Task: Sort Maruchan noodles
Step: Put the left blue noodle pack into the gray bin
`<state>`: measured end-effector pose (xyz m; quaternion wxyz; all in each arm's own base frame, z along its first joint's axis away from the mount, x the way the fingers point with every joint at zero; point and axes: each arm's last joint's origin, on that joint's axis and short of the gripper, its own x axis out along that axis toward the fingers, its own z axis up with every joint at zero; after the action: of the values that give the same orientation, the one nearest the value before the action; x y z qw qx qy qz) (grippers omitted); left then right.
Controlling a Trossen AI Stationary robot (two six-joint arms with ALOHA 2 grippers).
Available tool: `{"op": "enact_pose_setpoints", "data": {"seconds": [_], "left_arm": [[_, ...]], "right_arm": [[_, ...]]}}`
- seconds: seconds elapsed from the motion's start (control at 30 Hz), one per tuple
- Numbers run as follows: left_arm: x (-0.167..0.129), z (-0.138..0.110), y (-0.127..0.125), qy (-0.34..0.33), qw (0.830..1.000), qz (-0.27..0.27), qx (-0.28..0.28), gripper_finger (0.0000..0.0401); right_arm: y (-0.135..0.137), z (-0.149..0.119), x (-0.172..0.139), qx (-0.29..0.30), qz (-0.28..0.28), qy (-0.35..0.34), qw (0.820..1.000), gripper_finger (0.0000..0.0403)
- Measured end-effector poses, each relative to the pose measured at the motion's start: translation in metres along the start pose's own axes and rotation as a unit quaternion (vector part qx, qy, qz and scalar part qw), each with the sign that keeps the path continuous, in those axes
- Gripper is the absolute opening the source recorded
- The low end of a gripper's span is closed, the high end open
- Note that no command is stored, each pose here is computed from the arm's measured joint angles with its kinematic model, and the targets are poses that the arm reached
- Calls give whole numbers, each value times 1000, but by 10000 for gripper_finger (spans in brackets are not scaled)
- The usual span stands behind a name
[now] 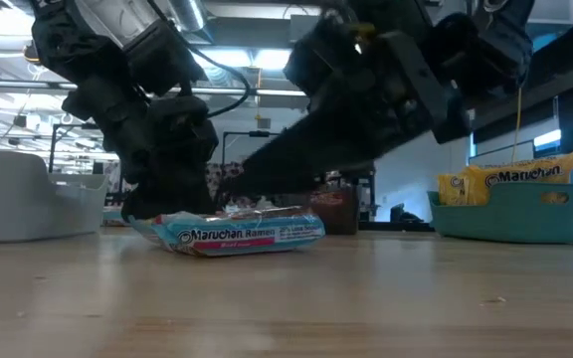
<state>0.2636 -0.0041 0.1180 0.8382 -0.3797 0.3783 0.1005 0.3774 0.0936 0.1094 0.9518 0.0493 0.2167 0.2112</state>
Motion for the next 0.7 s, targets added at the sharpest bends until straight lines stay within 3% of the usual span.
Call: {"op": "enact_pose_setpoints", "data": {"seconds": [0.3,0.7], "left_arm": [[0,0,0,1,1000,-5,5,236],[-1,7,-9,-19,998,-62,-1,236]], "right_arm": [[-16,-6,-1,-7,-61,35,998,243],[-16,-15,1,-7,-58,57,997,243]]}}
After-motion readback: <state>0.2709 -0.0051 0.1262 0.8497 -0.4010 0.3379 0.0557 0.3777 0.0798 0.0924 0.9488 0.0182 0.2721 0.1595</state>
